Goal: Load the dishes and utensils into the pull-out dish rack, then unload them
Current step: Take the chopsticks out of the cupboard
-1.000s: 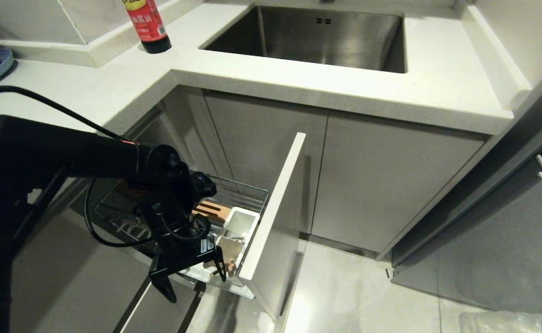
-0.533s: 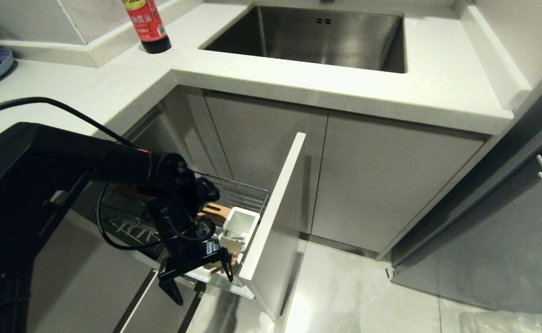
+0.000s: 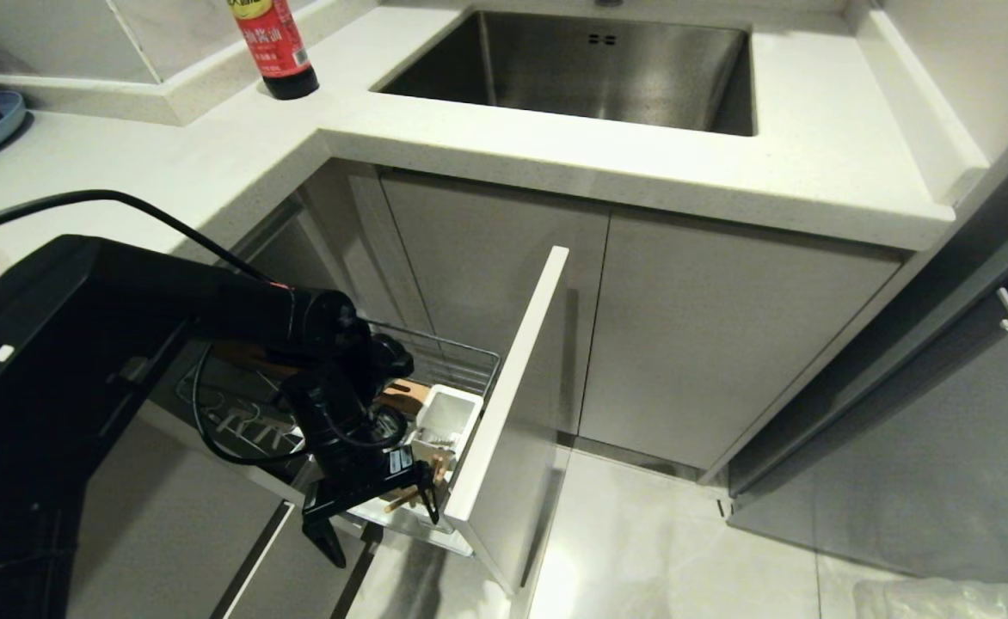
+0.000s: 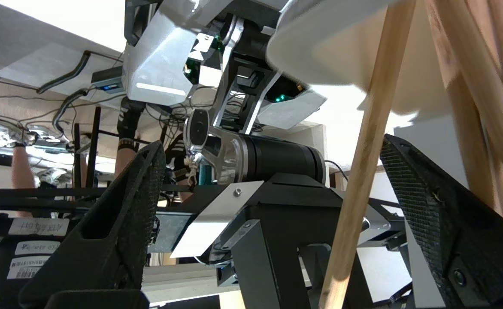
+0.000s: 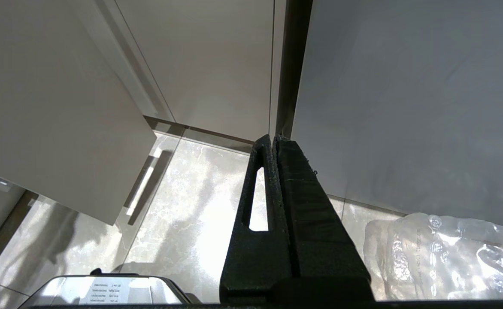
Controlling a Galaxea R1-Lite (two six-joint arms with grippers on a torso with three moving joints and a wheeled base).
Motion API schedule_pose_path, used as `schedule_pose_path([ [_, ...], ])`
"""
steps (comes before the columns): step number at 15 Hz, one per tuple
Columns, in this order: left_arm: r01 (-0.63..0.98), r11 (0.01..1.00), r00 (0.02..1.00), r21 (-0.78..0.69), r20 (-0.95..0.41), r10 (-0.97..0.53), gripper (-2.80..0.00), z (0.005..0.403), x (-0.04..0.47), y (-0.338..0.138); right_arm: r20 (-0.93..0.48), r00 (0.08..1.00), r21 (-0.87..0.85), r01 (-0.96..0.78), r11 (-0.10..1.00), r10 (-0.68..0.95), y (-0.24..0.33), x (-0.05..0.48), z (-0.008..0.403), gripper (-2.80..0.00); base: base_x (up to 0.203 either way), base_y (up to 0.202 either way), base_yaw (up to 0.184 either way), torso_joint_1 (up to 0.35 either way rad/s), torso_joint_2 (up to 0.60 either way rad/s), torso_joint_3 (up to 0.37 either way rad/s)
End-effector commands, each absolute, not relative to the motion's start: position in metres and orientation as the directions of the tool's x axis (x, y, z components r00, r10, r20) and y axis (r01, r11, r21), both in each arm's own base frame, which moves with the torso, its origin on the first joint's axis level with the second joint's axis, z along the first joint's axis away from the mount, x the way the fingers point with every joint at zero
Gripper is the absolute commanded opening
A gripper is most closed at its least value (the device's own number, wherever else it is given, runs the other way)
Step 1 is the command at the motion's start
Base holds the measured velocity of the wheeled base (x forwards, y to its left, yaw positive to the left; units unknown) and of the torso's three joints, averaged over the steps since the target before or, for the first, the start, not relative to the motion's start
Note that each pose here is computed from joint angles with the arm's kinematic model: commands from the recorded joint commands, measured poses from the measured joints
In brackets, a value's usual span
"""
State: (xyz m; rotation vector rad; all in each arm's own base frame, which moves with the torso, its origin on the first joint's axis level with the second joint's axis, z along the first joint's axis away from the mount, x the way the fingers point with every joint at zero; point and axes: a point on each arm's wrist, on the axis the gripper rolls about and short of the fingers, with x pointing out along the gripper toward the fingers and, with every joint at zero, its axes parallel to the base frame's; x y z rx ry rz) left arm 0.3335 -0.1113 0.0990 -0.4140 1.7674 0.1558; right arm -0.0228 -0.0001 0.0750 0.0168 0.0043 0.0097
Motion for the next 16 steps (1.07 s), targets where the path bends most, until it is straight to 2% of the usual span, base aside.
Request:
schedule_pose_path([
  [1, -0.363, 0.925, -0.195, -0.109, -0.962, -0.19, 0.0, 0.0955, 0.3356, -0.112, -0.004, 1.0, 0.017, -0.011, 1.0, 0.011, -0.0001, -0.0229, 0.075, -2.8, 0.0, 0.0, 0.0, 0.0, 0.0, 0.0],
  [7, -0.364, 0.926, -0.2, -0.106, -0.962, -0.189, 0.0, 0.0888, 0.3419, -0.1134, -0.003, 1.0, 0.017, -0.011, 1.0, 0.011, -0.0001, -0.0229, 0.0753, -2.8, 0.0, 0.0, 0.0, 0.0, 0.0, 0.0],
  [8, -0.365, 0.925, -0.2, -0.105, -0.961, -0.188, -2.8, 0.0882, 0.3423, -0.1135, -0.004, 1.0, 0.017, -0.011, 1.0, 0.011, -0.0001, -0.0228, 0.075, -2.8, 0.0, 0.0, 0.0, 0.0, 0.0, 0.0],
  [16, -0.366, 0.925, -0.205, -0.105, -0.96, -0.19, -2.8, 0.0888, 0.3412, -0.1138, -0.003, 1.0, 0.017, -0.011, 1.0, 0.011, -0.0001, -0.0229, 0.0754, -2.8, 0.0, 0.0, 0.0, 0.0, 0.0, 0.0],
])
